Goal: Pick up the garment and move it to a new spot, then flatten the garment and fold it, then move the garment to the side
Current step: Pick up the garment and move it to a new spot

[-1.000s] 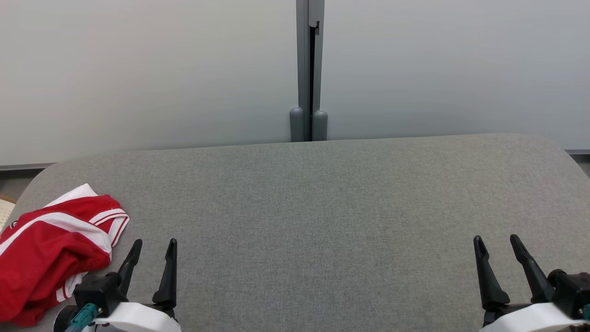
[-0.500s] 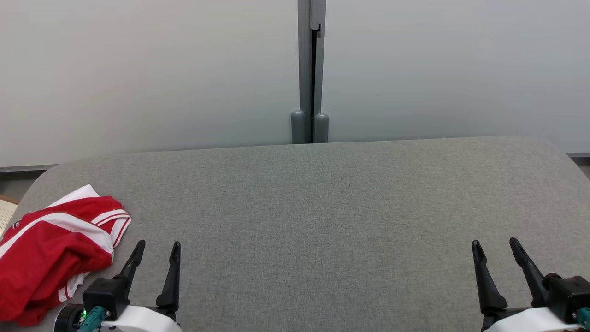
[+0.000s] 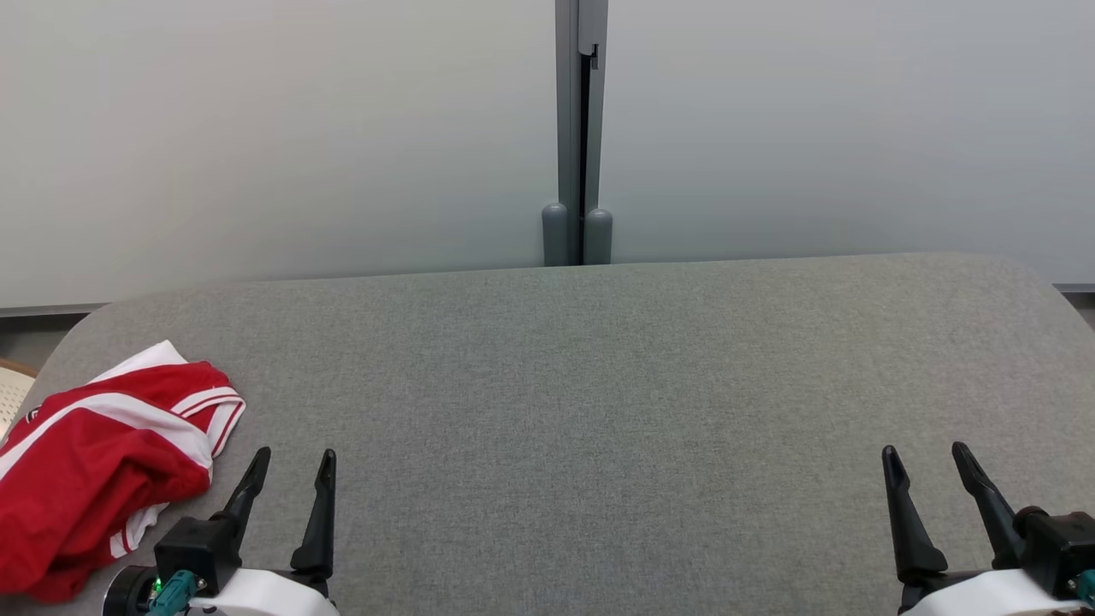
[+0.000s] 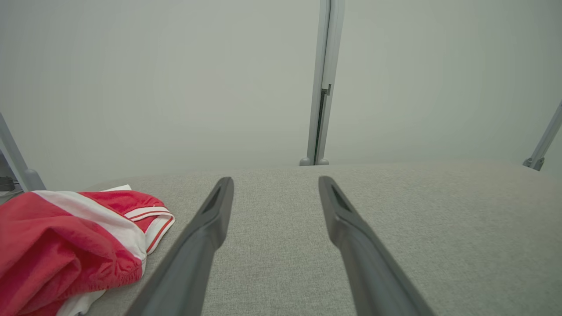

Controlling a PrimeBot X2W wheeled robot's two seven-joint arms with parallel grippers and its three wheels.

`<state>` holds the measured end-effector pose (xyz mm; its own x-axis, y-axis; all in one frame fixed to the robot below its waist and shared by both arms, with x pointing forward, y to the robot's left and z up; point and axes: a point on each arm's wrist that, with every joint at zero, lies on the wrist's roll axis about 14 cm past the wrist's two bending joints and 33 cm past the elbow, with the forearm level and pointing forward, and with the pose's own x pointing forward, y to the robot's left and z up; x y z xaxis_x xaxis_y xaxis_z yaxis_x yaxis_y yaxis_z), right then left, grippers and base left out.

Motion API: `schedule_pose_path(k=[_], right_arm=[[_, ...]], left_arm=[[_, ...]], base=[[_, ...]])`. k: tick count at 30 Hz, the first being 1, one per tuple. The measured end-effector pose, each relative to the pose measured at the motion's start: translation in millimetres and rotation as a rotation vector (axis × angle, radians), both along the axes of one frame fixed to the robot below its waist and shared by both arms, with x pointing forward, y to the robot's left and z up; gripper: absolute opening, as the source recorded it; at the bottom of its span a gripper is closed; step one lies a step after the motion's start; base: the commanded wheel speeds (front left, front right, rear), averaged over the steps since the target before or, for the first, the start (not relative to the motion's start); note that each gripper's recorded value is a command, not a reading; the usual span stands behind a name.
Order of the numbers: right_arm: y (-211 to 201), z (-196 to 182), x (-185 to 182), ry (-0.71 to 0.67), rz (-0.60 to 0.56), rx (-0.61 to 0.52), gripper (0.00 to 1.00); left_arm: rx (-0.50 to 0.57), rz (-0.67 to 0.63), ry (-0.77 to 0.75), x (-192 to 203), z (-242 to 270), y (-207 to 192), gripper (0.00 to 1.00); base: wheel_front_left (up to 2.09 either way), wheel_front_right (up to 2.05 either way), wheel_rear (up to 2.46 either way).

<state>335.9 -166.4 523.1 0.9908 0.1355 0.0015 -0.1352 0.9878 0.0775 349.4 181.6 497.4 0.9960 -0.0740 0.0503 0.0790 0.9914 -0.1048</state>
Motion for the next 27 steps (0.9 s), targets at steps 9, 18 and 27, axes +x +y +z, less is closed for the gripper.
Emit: schedule_pose_path(k=[9, 18, 27], right_arm=[[2, 1, 4, -0.003, 0.007, -0.006, 1.00], [36, 12, 19, -0.033, 0.117, -0.024, 1.00], [113, 20, 35, -0.059, 0.340, -0.028, 1.00]], left_arm=[[-0.006, 0.028, 0.000, -2, 0, 9, 1.00], [-0.012, 0.157, -0.024, -15, 7, 52, 1.00], [-0.015, 0.368, -0.022, -58, 5, 119, 1.00]], base=[[0.00, 0.00, 0.00], [0.00, 0.00, 0.00], [0.00, 0.00, 0.00]])
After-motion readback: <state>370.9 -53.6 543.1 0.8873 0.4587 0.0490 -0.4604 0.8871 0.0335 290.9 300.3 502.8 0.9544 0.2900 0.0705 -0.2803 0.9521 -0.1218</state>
